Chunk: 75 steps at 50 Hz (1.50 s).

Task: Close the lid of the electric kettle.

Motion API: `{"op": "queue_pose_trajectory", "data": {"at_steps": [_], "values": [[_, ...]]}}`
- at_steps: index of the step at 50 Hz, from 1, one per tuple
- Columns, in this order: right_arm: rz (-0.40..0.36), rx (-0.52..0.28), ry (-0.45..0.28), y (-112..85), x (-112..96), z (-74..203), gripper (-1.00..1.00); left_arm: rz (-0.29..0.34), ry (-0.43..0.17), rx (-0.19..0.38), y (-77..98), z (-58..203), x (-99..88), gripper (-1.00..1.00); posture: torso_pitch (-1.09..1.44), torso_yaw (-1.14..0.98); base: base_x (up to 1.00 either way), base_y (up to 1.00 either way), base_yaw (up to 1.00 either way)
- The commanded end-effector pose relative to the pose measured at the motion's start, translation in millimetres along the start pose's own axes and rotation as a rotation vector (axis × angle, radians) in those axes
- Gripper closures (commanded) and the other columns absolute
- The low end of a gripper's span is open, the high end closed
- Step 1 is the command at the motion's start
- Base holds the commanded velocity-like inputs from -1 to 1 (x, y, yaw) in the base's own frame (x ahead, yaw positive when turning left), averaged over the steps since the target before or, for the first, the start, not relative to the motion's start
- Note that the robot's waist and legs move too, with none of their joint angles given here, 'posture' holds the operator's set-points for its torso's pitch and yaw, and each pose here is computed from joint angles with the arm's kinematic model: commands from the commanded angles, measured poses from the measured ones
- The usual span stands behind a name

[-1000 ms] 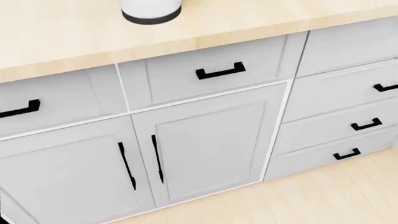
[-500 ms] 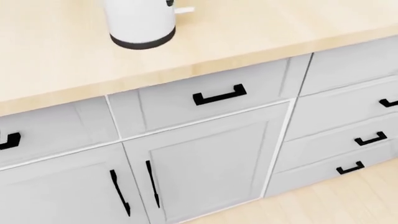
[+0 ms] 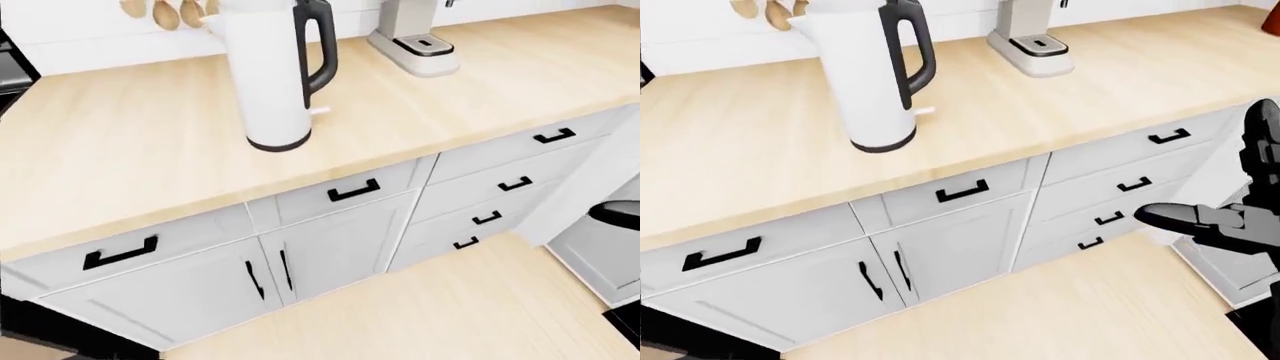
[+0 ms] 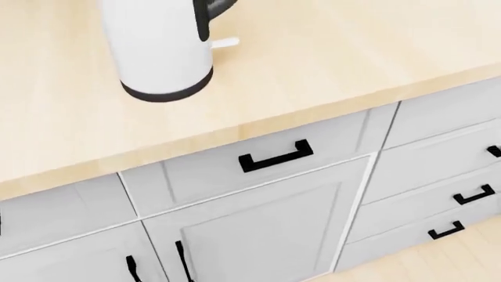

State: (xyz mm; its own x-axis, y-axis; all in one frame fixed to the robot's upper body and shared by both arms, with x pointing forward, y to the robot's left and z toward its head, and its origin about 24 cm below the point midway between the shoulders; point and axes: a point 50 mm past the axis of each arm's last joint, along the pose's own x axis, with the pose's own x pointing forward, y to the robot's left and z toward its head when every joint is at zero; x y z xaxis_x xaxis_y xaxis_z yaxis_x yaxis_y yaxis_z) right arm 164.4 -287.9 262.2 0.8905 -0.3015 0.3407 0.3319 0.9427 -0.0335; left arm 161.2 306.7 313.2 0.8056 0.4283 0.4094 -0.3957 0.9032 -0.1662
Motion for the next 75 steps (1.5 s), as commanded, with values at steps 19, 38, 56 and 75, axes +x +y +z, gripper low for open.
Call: {"op": "queue_pose_trajectory", "data": {"at_steps": [19,38,56,75], "values": [[-0.008,-0.013,-0.044,-0.8,-0.1,5.2,-1.0,-0.013,-0.047,0.001,-2.2,8.2,-1.1,-1.0,0.0,0.0,0.18,0.0,0.0],[-0.013,-0.006,-0.055,-1.1,-0.8,7.2,-1.0,-0.009,-0.048,0.0,-1.2,10.1,-1.6,-1.0,0.0,0.0,0.06,0.0,0.0],[-0.025,0.03,-0.074,-2.3,-1.7,8.4,-1.0,-0.01,-0.045,0.001,-1.8,7.3,-0.2,-1.0,0.0,0.0,0.0,0.0,0.0],[-0.027,0.005,-0.068,-1.6,-2.5,9.6,-1.0,-0.009,-0.048,-0.001,-1.1,9.4,-0.9,-1.0,0.0,0.0,0.0,0.0,0.28]]}}
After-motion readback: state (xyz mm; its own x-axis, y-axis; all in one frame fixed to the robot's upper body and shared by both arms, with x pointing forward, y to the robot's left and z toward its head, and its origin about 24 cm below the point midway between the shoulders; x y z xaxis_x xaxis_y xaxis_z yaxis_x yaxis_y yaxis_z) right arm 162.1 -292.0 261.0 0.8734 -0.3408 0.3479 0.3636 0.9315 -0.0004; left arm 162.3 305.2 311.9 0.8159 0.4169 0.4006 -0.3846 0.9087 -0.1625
